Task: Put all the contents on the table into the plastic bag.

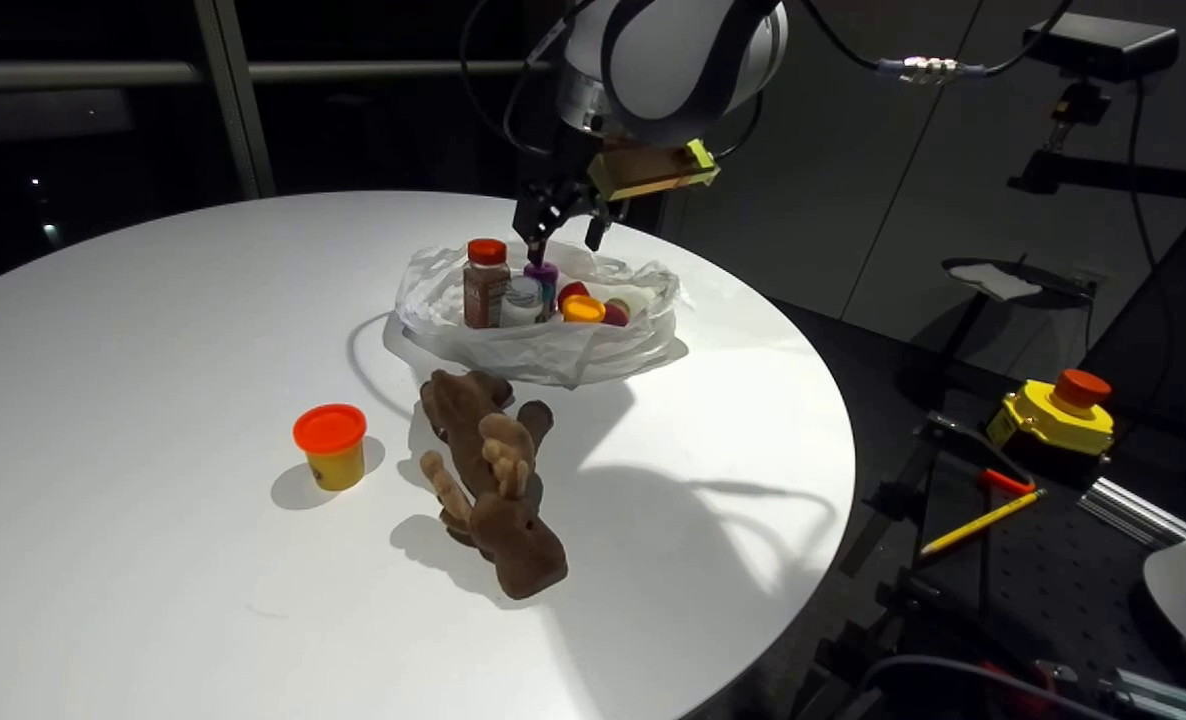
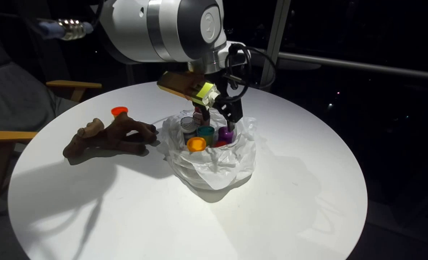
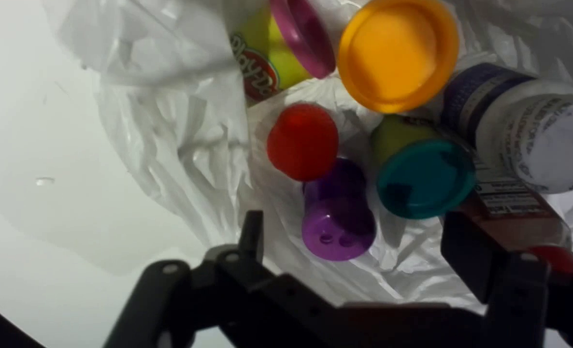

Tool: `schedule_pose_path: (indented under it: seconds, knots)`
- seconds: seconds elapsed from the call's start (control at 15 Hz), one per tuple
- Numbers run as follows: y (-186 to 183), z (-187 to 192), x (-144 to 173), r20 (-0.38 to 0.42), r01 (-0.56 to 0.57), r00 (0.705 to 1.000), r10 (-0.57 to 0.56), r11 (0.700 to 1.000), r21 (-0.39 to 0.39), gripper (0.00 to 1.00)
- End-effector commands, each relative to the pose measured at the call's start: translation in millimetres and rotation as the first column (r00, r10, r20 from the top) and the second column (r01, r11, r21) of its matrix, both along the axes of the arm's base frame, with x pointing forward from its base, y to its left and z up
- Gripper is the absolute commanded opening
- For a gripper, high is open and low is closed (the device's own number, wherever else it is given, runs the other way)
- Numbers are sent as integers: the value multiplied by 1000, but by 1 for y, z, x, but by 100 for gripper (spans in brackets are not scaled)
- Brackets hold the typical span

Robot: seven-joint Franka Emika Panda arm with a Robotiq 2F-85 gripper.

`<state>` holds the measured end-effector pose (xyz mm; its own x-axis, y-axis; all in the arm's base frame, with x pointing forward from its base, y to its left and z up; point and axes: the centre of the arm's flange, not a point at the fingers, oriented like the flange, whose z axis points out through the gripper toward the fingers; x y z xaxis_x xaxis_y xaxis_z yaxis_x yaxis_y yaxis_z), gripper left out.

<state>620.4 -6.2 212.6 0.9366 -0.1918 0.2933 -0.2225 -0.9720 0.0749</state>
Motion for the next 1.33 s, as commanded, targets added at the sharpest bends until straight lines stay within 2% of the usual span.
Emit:
schedule_pose_path:
  seconds: [0.0,0.07,0.2,0.33,0.53,0.8,0.87,1.07,1.27]
  knots:
    - [47,52,-32,24,-36,999,35,999,26,100]
    - [66,64,-39,5,-60,998,60,997,37,100]
    - [106,83,-48,-81,-120,989,123,992,49,100]
    - [154,102,-61,-182,-181,965,191,981,66,100]
    - [220,118,-72,-271,-268,921,281,960,87,100]
    - [281,107,-67,-242,-397,885,398,916,54,100]
    - [290,96,-62,-221,-427,879,424,904,34,100]
    - [306,59,-61,-219,-516,835,505,857,12,100]
    - [319,18,-57,-219,-554,809,545,832,22,100]
